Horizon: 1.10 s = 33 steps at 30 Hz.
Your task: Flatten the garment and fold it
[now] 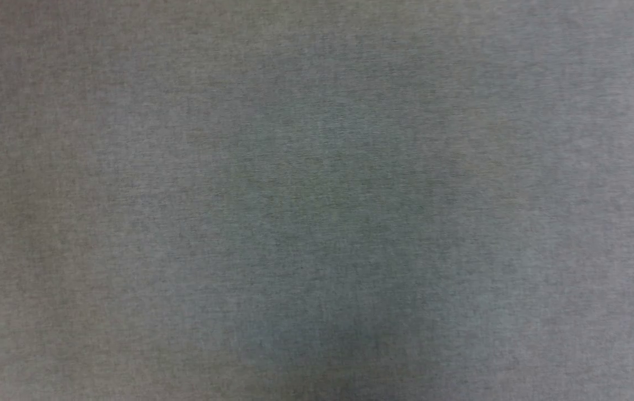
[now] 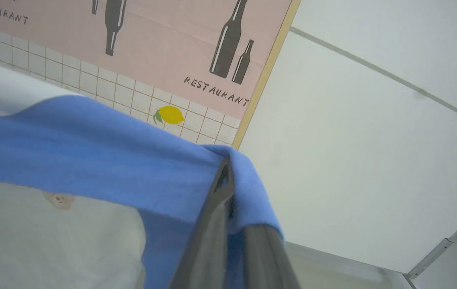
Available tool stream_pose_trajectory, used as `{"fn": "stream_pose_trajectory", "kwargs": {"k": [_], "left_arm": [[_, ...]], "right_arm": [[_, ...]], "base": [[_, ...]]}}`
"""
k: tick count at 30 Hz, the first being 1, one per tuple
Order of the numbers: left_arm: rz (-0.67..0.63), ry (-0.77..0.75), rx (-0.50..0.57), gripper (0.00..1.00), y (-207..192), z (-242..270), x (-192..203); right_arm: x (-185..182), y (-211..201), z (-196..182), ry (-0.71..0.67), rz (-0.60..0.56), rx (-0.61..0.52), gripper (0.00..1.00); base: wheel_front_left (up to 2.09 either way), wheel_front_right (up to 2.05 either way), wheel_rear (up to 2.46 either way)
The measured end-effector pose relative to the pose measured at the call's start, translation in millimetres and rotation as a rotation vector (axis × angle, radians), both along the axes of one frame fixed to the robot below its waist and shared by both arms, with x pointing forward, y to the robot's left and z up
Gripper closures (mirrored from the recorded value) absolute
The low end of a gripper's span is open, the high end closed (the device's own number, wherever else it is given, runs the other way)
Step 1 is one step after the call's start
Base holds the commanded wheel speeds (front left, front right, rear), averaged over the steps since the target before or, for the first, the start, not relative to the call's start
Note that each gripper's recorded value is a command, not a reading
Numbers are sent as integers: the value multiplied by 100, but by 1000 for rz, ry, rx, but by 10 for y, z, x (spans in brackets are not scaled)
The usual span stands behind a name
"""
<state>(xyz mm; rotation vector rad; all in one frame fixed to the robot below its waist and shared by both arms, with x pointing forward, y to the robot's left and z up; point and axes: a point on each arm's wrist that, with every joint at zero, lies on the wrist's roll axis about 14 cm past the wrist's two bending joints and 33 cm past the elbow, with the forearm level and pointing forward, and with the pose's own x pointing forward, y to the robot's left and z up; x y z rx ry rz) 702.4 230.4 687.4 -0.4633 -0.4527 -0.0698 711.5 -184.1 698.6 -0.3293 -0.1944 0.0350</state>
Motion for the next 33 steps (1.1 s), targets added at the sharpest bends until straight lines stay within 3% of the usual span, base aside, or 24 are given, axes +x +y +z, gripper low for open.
{"fn": "stream_pose_trajectory", "kwargs": {"k": [7,16,25,33], "left_arm": [[-22,333,192,100,-27,-1244,-128],[-117,664,304,100,-112,-2265,-997],[-184,873,196,100,-262,-2613,-2298],[-162,950,146,100,-274,-2558,-3132]], "right_arm": [[-90,24,-1191,281,33,69,100],[-975,39,-2177,585,74,215,100],[-2173,-134,-2343,667,32,342,100],[-2950,-196,-2259,665,-38,445,100]], "base": [[0,0,0],[0,0,0],[0,0,0],[0,0,0]]}}
